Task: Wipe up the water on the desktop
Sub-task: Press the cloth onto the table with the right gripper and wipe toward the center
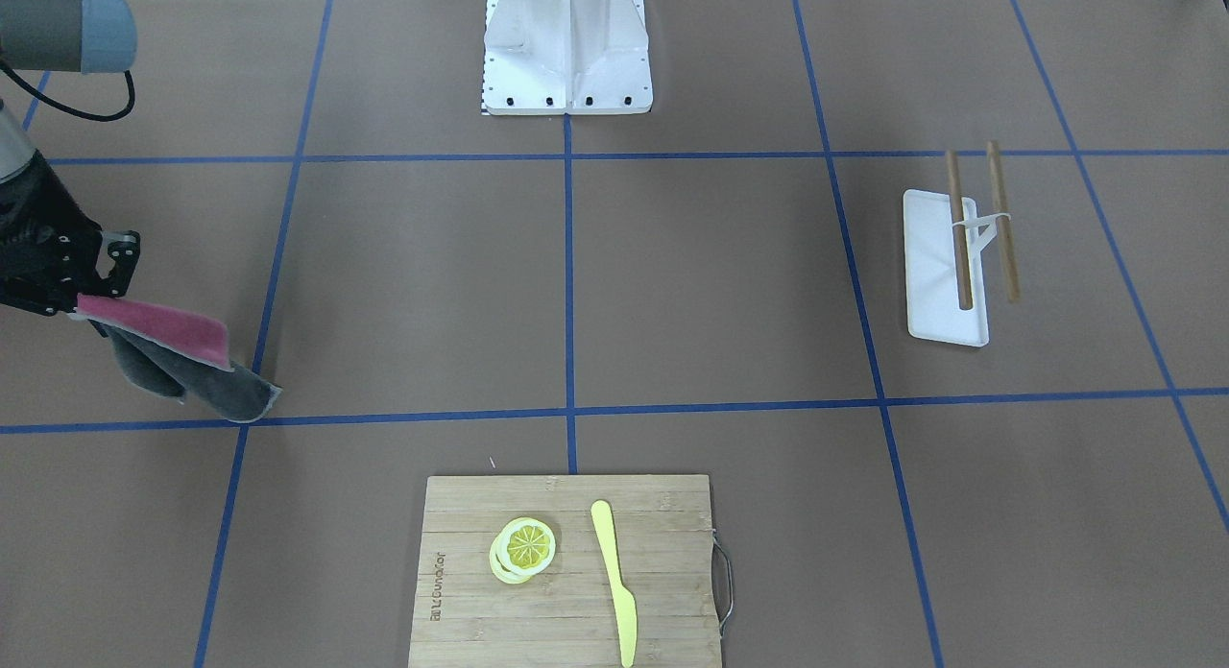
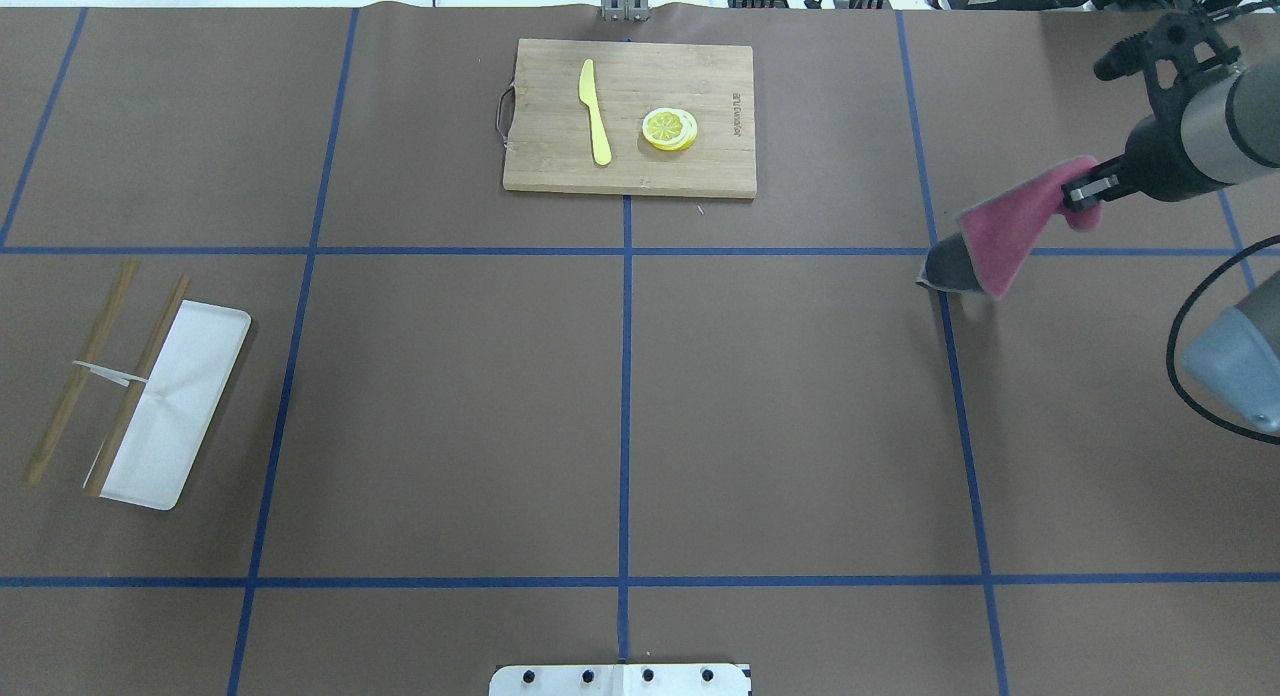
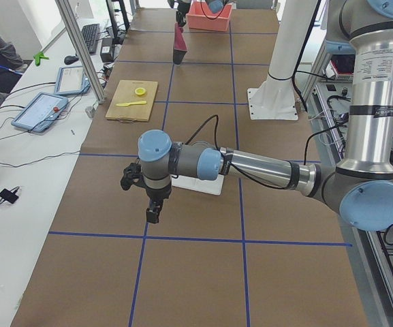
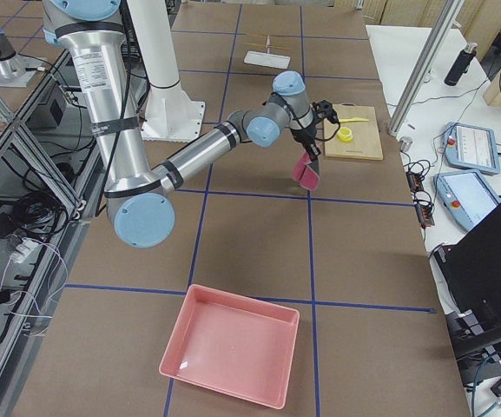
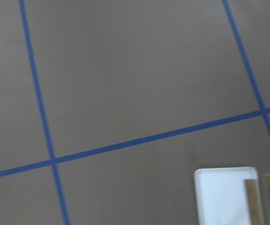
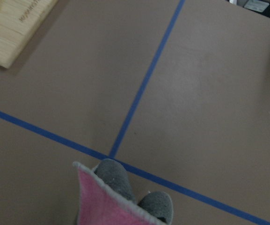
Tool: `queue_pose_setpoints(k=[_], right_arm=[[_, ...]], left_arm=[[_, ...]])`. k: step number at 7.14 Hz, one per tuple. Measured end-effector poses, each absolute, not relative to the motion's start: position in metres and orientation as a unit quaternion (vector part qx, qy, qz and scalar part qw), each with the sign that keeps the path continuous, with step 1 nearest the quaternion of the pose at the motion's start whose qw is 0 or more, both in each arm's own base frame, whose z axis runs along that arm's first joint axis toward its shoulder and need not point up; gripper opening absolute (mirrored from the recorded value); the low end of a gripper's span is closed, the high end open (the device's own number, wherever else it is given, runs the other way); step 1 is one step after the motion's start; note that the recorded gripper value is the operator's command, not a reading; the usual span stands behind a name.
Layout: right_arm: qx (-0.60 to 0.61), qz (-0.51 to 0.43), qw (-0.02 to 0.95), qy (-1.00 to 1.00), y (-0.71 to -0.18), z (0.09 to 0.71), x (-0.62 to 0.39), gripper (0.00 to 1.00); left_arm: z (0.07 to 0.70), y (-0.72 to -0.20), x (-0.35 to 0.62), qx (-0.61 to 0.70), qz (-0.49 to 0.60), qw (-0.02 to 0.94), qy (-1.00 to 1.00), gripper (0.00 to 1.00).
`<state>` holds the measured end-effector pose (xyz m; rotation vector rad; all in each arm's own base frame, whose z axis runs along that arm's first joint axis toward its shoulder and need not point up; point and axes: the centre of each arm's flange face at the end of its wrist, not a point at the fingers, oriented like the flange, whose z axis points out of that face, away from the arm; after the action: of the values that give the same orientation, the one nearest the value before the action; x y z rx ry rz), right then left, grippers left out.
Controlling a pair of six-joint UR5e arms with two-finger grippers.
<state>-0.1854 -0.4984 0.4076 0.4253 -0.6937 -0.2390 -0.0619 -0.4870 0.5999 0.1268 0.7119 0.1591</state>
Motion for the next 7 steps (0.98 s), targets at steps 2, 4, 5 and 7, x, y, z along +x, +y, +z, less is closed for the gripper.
queue_pose_setpoints(k=[2,4,5,7], right_arm=[[0.171,-0.131,0.927,-0.308,-0.468,0.469,-0.146,0.00],[0.142,-0.157,0.945,-0.248,-0.447,0.530,-0.120,0.00],[0.131,-0.169,0.956,-0.202,-0.447,0.552,-0.114,0.00],[0.121,-0.177,0.964,-0.156,-0.474,0.563,-0.139,0.00]], left_arm=[[0.628,-0.465,-0.079,0.046,0.057,0.933,0.351,0.99],[0.634,-0.460,-0.083,0.042,0.052,0.933,0.352,0.99],[0.636,-0.458,-0.083,0.041,0.052,0.933,0.352,0.99],[0.638,-0.453,-0.083,0.045,0.053,0.933,0.352,0.99]])
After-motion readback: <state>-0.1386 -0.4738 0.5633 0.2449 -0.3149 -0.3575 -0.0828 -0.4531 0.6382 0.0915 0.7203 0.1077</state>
